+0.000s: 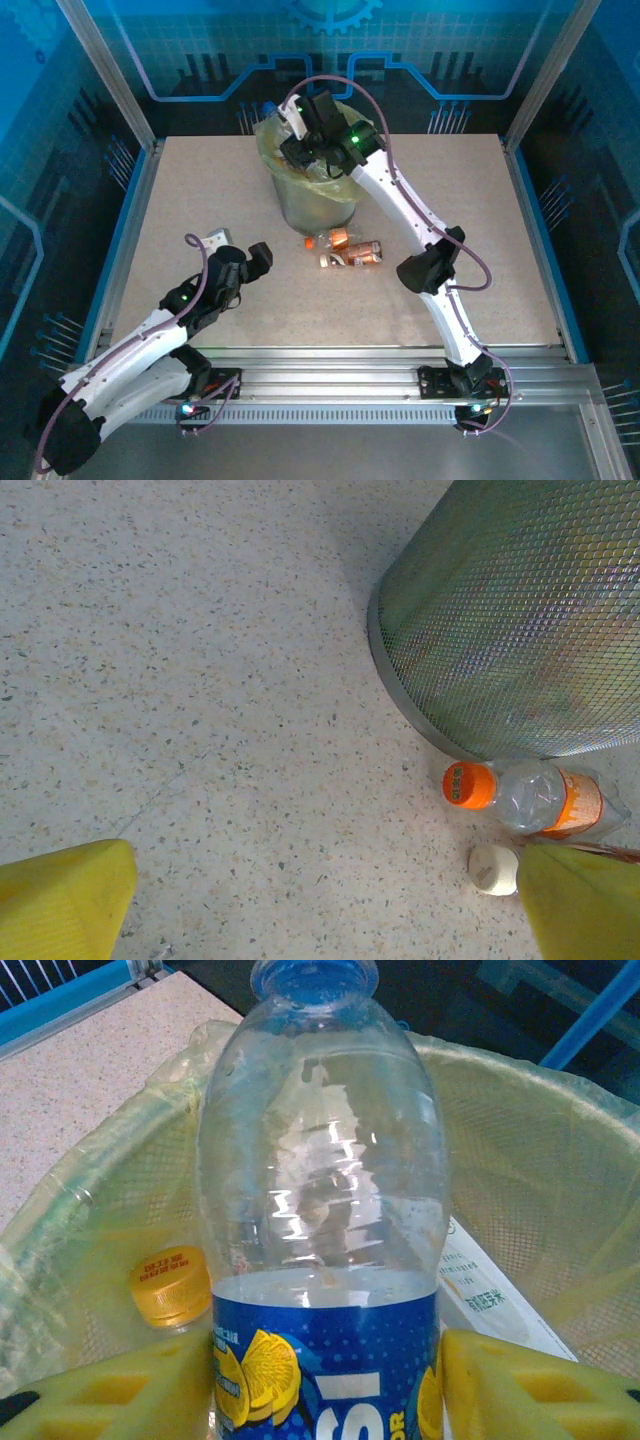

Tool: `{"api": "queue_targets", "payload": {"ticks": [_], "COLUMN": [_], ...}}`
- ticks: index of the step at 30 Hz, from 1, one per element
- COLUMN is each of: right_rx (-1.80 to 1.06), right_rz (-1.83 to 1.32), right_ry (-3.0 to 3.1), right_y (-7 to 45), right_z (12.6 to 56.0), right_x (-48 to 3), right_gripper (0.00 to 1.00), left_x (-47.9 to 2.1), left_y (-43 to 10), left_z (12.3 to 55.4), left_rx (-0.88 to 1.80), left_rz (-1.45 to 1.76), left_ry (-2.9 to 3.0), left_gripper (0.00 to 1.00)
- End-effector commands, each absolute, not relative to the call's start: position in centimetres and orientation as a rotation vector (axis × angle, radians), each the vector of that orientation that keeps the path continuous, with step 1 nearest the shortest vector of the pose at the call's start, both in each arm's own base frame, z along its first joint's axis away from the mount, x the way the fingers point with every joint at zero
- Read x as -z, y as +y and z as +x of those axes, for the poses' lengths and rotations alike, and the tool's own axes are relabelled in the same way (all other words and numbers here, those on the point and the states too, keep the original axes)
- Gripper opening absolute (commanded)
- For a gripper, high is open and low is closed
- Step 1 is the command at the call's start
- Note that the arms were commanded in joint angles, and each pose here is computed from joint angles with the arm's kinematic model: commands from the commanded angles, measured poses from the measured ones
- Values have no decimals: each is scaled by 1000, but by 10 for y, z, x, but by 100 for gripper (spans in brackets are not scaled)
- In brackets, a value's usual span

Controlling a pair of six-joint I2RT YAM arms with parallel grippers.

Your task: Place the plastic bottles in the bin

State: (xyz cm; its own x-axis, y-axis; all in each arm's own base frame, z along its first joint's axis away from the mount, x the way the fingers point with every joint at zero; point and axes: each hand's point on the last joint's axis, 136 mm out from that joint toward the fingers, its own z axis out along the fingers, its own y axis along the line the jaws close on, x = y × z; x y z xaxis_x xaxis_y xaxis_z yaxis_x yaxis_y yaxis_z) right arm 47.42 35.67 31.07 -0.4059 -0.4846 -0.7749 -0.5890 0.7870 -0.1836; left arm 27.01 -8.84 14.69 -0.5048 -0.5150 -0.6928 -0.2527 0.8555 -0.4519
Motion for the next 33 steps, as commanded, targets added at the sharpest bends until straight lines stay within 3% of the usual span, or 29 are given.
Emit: {"api": "queue_targets", "payload": {"ticks": [1,8,18,28,33], "right_rx": [-76,-45,-122,-318,-303], "right_rz": [-916,-980,-924,-862,-784], "right_ry": [2203,2185,2034,1950,1998], "right_y": [356,363,359,336,304], "right_z": [465,457,438,405,394], "right_x": [-257,-255,-335,-405,-407], "right_gripper": [60,68,92,97,97], "left_x": [-160,-161,-176,-215,-214], "left_y": [-83,-85,-91,-101,-107], "left_z": [273,275,284,302,306], "left_rx": [346,355,383,465,502], "left_rz": [-572,-573,-566,-541,-524], "left_ry": [2089,2085,2073,2015,2029], "left_gripper": [99,99,99,99,99]}}
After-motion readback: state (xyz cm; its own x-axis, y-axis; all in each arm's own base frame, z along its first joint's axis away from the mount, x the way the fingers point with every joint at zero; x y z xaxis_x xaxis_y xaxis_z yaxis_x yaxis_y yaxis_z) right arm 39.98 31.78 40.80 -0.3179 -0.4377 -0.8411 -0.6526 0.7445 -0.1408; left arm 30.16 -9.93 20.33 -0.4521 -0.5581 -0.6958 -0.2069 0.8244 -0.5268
